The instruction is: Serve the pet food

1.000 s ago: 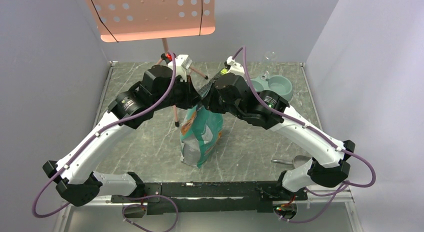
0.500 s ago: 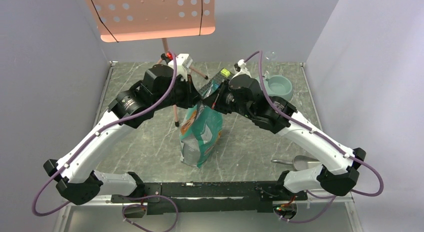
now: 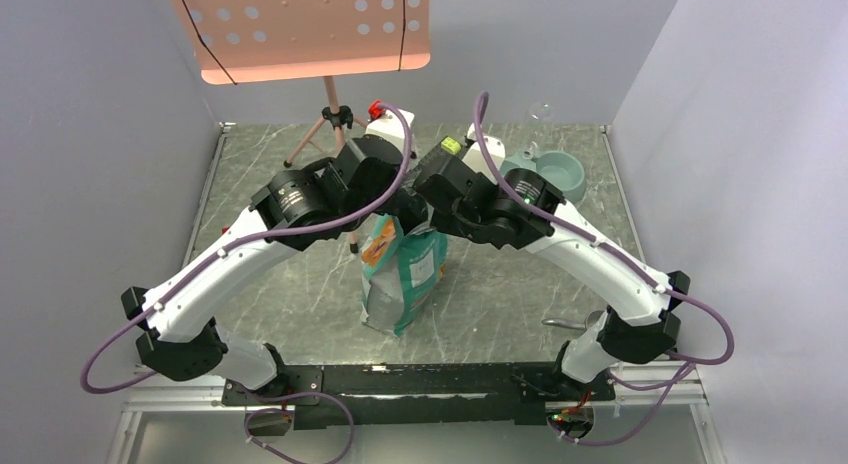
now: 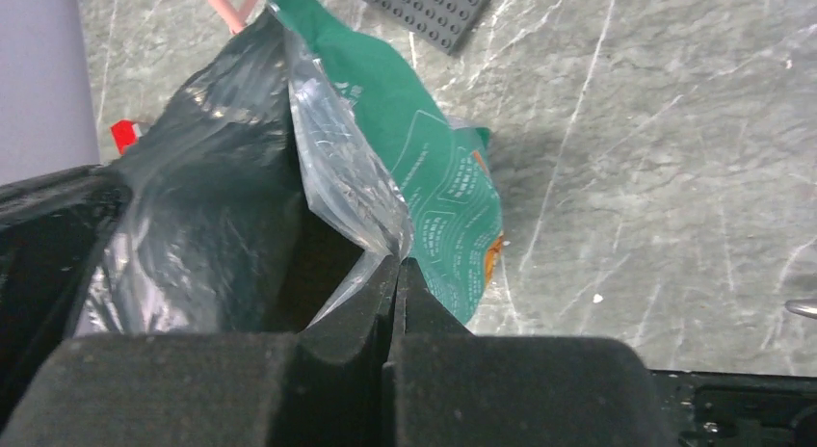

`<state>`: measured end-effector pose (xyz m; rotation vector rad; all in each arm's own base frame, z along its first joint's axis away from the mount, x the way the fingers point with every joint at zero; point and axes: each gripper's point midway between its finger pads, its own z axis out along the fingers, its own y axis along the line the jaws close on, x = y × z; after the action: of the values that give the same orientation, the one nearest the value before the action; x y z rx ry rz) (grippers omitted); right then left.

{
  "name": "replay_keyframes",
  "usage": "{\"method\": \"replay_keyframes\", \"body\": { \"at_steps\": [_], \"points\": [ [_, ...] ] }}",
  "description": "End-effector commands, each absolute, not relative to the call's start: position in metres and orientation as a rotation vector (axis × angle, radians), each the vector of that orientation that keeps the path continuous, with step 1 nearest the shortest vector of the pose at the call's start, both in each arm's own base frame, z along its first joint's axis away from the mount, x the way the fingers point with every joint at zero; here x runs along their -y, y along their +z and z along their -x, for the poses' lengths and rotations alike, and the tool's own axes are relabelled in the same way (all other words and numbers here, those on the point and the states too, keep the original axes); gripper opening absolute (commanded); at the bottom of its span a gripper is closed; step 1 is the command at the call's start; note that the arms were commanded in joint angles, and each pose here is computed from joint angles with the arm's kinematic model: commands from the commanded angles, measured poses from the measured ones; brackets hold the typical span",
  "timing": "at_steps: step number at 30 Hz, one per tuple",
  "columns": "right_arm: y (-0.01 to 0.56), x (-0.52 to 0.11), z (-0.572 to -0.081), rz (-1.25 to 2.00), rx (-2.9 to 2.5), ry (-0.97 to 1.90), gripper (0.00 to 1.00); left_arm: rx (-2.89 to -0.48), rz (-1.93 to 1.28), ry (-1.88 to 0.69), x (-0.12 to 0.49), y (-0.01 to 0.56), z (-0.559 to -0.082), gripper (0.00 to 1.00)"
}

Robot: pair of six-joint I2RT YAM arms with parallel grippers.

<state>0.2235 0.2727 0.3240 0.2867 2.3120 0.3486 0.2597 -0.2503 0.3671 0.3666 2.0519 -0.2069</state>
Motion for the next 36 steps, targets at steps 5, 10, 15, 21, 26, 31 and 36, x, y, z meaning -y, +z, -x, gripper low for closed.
{"method": "replay_keyframes", "body": {
  "at_steps": [5,10,15,21,26,31,36],
  "points": [
    [0.345,-0.267,-0.221,-0.090,-2.237,0.468,0.00,-1.916,-0.274,-0.423,0.244,0.417,-0.252,0.00],
    [0.375,-0.281,-0.223,-0.107,-2.142,0.721,0.33,-1.897,-0.296,-0.613,0.257,0.429,-0.238,0.00],
    [0.381,-0.288,-0.231,-0.080,-2.133,0.716,0.56,-1.906,-0.303,-0.743,0.267,0.431,-0.229,0.00],
    [0.379,-0.307,-0.240,-0.082,-2.146,0.727,0.63,-1.911,-0.308,-0.762,0.269,0.432,-0.227,0.00],
    [0.370,-0.302,-0.243,-0.105,-2.158,0.691,0.59,-1.917,-0.296,-0.748,0.265,0.430,-0.227,0.00],
    [0.352,-0.290,-0.236,-0.089,-2.197,0.642,0.54,-1.931,-0.297,-0.735,0.264,0.424,-0.227,0.00],
    [0.354,-0.307,-0.224,0.004,-2.192,0.777,0.00,-1.972,-0.284,-0.702,0.263,0.411,-0.230,0.00]
  ]
}}
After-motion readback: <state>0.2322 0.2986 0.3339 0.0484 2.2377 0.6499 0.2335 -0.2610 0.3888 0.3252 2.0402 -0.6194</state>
